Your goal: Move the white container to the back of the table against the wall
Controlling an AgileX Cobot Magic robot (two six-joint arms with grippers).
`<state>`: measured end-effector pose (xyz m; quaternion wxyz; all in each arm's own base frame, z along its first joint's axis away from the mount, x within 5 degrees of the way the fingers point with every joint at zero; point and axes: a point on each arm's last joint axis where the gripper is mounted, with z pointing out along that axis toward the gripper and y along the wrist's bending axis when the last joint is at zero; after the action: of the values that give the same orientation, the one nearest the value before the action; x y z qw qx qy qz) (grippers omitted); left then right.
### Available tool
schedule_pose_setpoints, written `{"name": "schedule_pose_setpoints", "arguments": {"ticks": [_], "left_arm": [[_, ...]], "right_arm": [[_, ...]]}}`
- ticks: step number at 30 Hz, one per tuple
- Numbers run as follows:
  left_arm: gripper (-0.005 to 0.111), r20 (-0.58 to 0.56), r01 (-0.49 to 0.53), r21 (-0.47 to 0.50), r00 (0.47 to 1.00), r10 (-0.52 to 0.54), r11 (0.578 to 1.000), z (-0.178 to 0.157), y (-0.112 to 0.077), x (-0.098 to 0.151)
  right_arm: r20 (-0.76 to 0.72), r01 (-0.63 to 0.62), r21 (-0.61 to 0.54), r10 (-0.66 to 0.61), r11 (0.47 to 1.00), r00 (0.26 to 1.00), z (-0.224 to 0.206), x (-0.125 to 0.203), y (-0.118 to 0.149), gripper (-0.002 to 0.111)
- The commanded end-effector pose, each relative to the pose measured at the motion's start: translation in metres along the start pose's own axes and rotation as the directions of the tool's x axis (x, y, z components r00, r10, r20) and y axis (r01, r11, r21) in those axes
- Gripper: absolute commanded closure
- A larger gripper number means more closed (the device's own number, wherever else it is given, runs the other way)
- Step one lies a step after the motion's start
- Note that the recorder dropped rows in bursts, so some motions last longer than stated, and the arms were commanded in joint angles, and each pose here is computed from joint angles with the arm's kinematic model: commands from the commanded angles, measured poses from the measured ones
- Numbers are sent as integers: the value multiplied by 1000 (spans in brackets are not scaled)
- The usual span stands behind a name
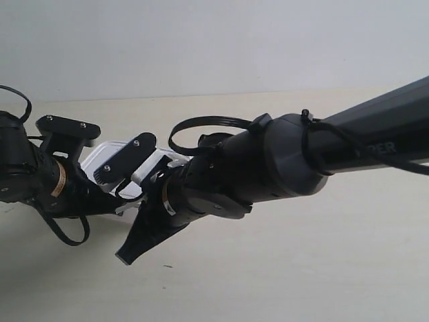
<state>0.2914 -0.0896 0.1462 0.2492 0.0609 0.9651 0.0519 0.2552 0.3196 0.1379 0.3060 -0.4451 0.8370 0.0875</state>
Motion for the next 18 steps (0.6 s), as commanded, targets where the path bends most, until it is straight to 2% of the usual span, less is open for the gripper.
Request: {"name": "schedule_pose_setpoints", "arguments": {"ticks": [1, 7, 12, 18], "left_arm": [[107, 14, 19, 19, 1000, -19, 1000, 7, 4, -3], [107, 27, 14, 70, 1000, -15, 997, 17, -2, -3], [107, 52, 3, 121, 999, -9, 993, 24, -7, -4], [107, 94, 71, 137, 992, -85, 988, 30, 11, -17]], "right_arm": [[12, -4, 16, 3, 1000, 1000, -2, -9, -5, 108], [-8, -6, 25, 6, 1000, 1000, 10, -11, -6, 108], [-15, 15, 80, -14, 997, 1000, 26, -19, -12, 108], [-45, 68, 180, -60, 981, 997, 38, -20, -20, 108]]}}
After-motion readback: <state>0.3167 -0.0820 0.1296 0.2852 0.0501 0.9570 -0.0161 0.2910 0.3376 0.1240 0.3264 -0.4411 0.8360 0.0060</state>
